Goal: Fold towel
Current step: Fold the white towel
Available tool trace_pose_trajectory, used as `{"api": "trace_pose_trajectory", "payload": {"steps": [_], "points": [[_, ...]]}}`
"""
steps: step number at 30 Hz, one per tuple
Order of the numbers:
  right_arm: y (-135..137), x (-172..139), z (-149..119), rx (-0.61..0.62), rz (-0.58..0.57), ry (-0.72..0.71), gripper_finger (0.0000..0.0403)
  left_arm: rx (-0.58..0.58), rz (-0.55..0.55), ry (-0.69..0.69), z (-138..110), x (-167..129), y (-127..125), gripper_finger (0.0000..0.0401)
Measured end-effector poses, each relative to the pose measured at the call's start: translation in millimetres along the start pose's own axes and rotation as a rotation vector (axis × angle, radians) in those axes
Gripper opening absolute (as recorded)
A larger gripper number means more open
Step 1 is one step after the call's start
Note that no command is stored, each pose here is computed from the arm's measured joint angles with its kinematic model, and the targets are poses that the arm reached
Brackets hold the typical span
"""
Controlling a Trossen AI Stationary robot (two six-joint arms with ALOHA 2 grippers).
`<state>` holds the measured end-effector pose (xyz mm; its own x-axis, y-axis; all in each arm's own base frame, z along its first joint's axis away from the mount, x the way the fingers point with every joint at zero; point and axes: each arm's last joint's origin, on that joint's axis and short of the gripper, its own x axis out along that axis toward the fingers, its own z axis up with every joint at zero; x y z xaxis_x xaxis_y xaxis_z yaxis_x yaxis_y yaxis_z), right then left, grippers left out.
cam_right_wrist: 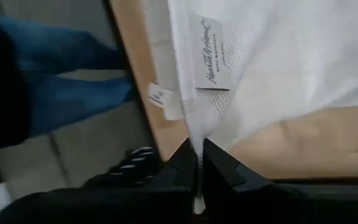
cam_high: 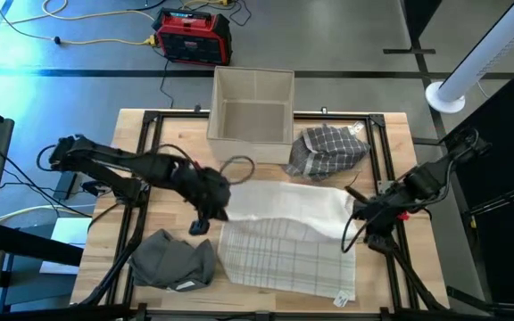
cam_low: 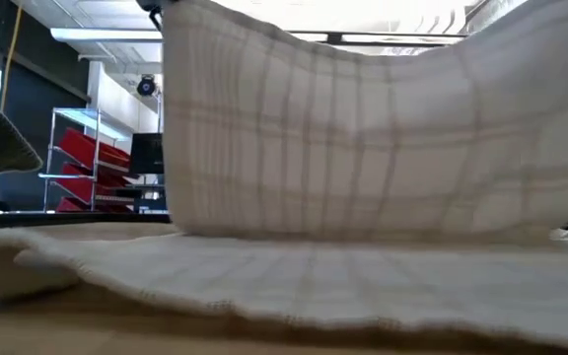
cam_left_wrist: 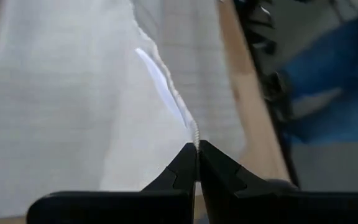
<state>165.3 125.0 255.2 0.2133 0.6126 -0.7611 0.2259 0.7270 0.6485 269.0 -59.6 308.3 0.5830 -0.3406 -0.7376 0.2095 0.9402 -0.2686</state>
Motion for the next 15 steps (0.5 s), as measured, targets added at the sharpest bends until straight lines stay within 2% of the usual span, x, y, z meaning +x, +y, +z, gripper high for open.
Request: {"api": "trace_pose_trajectory", "payload": {"steps": [5, 8, 13, 15], "points": [[-3.0, 31.1, -2.0, -0.009, 0.092, 0.079, 0.0000, 0.013, -0.030, 0.086, -2.8, 25.8, -3.7, 0.0002], [-3.2, 46.9, -2.3, -0.025, 0.094, 0.108, 0.0000, 0.007, -0.044, 0.142, -5.5, 43.1, -2.1, 0.0002], [-6.4, 71.5, -1.9, -0.037, 0.048, 0.174, 0.0000, -0.025, -0.249, 0.254, -17.5, 70.8, -4.4, 0.0002], [-8.2, 81.2, -2.1, -0.041, 0.030, 0.200, 0.0000, -0.027, -0.268, 0.286, -22.1, 78.9, -7.1, 0.0002]]}}
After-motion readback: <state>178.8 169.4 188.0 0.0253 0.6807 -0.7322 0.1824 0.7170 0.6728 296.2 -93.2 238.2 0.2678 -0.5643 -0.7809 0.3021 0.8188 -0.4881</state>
